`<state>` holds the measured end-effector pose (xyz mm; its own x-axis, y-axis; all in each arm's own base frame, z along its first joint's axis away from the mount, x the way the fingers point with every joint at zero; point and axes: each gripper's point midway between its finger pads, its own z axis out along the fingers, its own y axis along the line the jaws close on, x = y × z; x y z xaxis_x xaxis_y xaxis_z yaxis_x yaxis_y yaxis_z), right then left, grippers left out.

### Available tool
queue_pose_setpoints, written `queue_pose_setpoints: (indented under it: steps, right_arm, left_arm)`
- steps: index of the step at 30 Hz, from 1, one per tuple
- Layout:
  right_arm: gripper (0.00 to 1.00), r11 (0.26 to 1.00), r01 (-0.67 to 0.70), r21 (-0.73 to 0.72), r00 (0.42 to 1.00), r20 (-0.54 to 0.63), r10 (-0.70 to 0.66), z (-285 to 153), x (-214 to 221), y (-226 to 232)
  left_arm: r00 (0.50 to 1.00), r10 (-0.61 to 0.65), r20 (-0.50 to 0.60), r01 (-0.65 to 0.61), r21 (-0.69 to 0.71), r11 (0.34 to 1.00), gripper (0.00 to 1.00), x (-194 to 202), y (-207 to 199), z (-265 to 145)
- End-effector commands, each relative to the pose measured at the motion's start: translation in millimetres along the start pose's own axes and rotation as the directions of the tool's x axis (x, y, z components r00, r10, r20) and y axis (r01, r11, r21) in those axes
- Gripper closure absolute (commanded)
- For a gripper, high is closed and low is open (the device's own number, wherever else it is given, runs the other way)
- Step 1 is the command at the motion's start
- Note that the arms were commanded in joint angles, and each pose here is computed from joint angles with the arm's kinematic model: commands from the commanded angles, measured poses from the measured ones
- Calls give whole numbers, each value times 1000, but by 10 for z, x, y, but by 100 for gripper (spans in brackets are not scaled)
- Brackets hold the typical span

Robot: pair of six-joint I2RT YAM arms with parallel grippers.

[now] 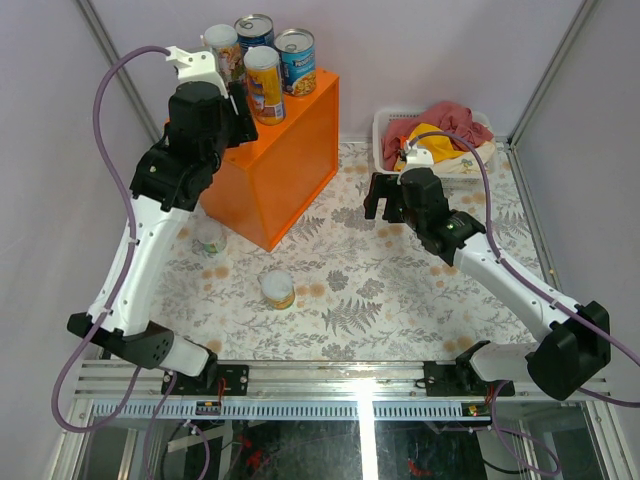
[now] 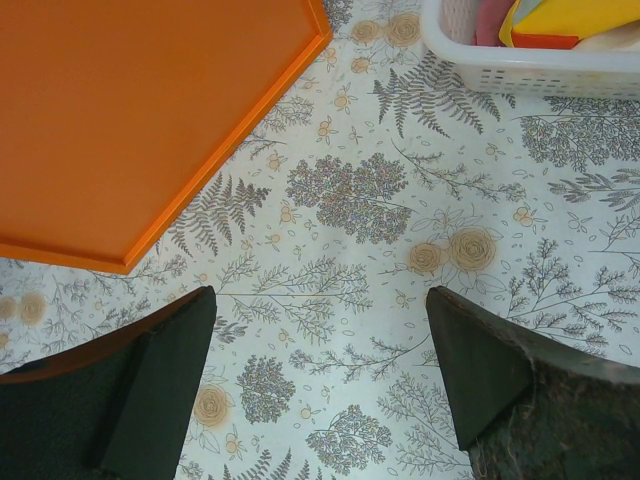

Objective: Place and organize the canned foods onto the counter

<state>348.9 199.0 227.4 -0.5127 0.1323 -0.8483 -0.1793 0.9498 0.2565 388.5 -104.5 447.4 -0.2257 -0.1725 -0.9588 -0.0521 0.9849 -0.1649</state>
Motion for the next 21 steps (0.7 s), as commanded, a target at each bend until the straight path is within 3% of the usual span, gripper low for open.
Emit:
queue_pose_setpoints:
  steps: [1, 10, 21]
  right_arm:
    - [7, 999, -12, -38, 999, 52, 14, -104, -149, 88]
    - [7, 999, -21, -44, 998, 60, 24, -134, -157, 88]
    - [7, 999, -18, -48, 998, 64, 21, -124, -167, 98]
  left_arm:
    - [996, -72, 59, 73, -10, 997, 100, -251, 166, 28]
    - [990, -137, 21, 138, -88, 986, 100, -268, 579, 353]
    - [988, -153, -9, 150, -138, 979, 100, -179, 685, 685]
